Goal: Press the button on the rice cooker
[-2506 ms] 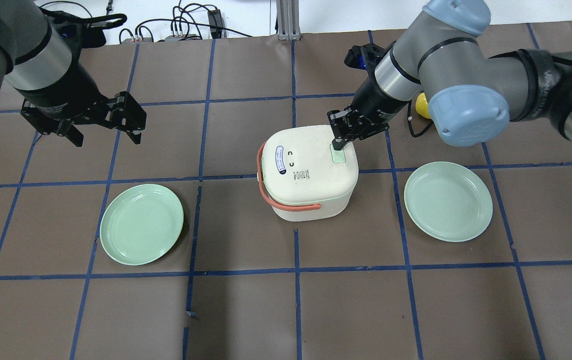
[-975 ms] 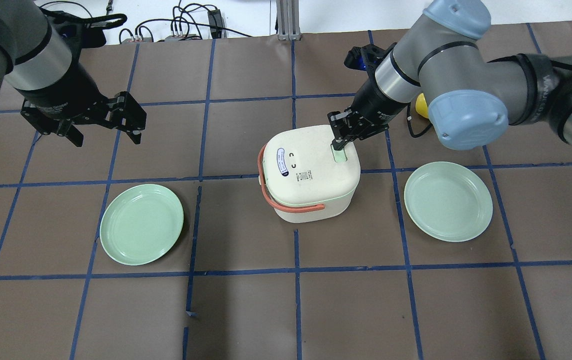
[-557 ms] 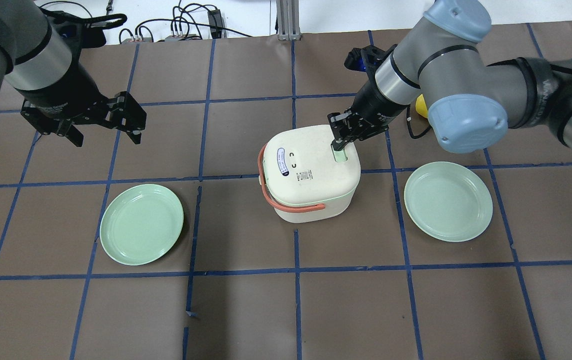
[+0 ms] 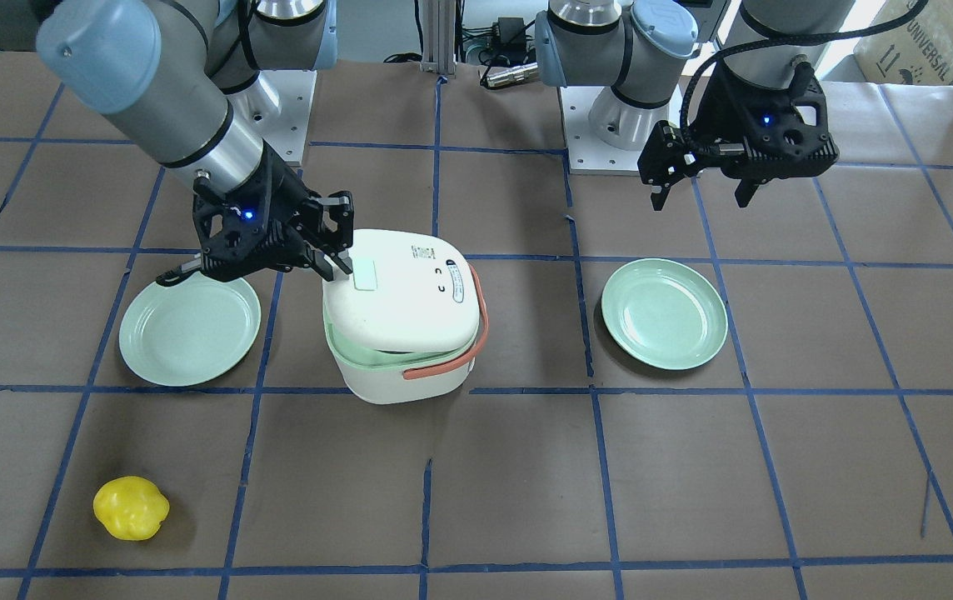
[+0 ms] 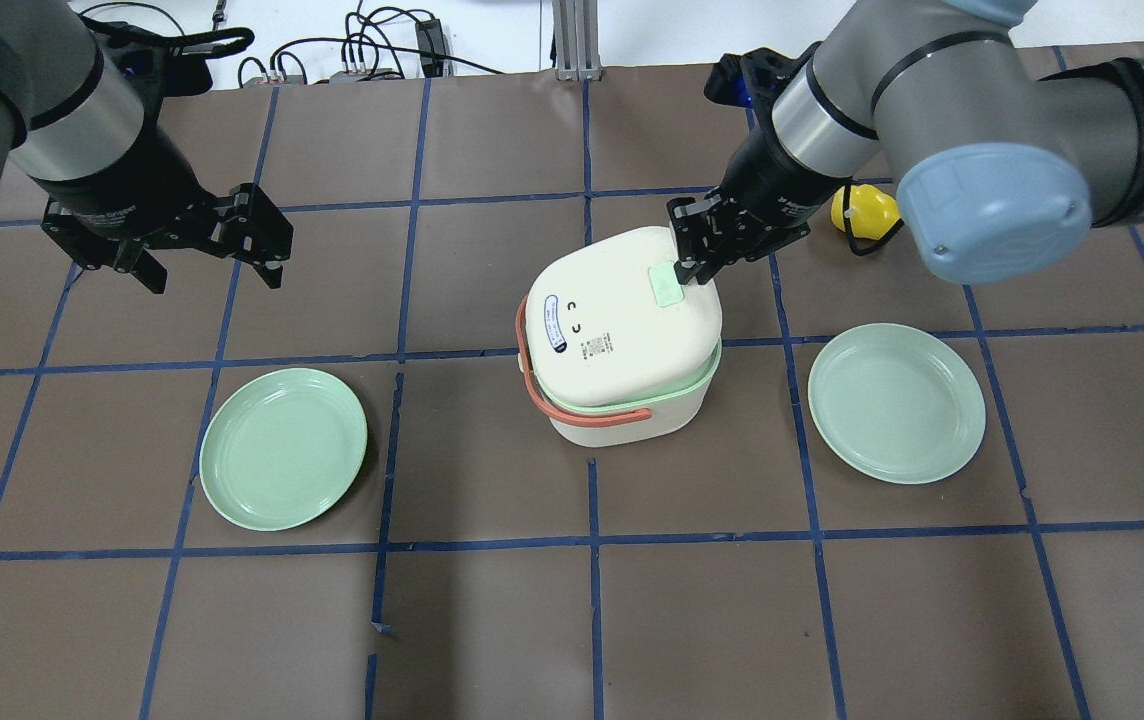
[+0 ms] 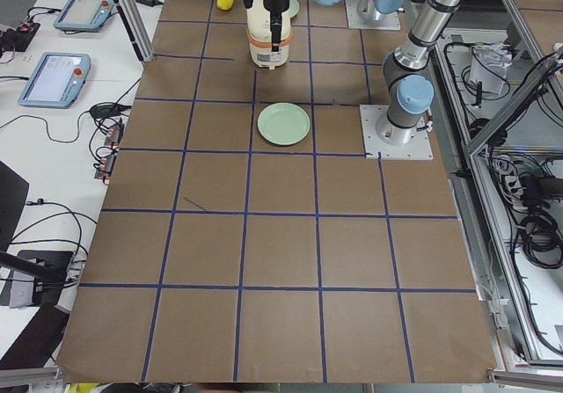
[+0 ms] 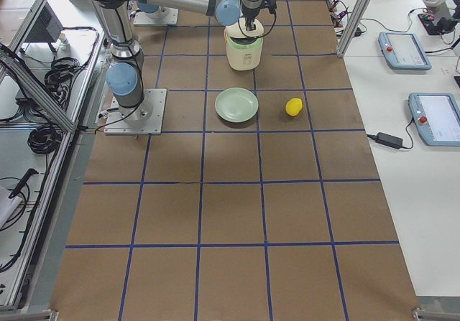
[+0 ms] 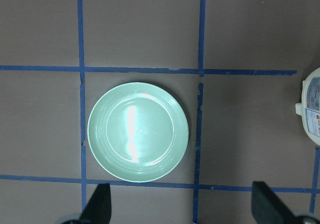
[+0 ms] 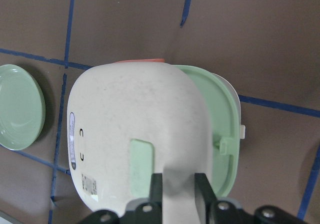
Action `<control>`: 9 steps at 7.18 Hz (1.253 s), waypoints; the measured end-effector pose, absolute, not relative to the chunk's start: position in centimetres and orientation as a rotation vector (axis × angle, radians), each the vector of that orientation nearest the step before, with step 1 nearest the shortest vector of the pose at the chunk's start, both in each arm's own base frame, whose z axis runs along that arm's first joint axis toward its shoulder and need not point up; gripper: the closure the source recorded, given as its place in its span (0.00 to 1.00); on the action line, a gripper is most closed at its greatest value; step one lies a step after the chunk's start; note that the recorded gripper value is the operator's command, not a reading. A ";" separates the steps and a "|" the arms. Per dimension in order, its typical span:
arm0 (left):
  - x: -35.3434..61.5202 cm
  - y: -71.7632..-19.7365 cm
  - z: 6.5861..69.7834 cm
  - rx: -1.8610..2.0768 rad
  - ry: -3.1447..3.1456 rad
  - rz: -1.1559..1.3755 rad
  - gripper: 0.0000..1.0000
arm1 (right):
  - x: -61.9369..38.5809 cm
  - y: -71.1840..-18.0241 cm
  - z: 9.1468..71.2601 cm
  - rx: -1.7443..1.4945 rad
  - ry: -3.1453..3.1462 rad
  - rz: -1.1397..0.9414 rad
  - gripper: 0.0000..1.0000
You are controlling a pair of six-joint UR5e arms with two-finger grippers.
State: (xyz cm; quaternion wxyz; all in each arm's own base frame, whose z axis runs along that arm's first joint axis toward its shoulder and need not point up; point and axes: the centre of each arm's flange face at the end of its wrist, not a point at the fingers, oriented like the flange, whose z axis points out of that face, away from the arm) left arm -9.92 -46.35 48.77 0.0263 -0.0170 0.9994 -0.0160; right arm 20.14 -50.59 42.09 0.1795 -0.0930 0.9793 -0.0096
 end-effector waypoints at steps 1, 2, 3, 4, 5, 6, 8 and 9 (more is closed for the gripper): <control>-9.9 -46.3 48.8 -0.053 3.088 -0.049 0.00 | 19.6 -50.5 44.7 -0.261 2.819 -0.024 0.01; -9.9 -46.3 48.8 -0.052 3.088 -0.049 0.00 | 19.1 -50.9 47.5 -0.239 2.880 -0.055 0.01; -9.9 -46.3 48.8 -0.052 3.088 -0.050 0.00 | 18.5 -51.2 50.1 -0.187 2.924 -0.092 0.01; -9.9 -46.4 48.8 -0.053 3.088 -0.049 0.00 | 17.7 -51.5 52.4 -0.135 2.955 -0.126 0.01; -9.9 -46.3 48.8 -0.053 3.088 -0.049 0.00 | 16.5 -51.8 54.4 -0.091 2.989 -0.160 0.01; -9.9 -46.4 48.8 -0.052 3.088 -0.049 0.00 | 15.4 -52.2 55.7 -0.055 3.020 -0.185 0.01; -9.9 -46.4 48.8 -0.053 3.088 -0.049 0.00 | 14.2 -52.4 55.6 0.011 3.077 -0.169 0.01; -9.9 -46.3 48.8 -0.053 3.088 -0.049 0.00 | 13.9 -52.3 54.1 0.030 3.090 -0.130 0.01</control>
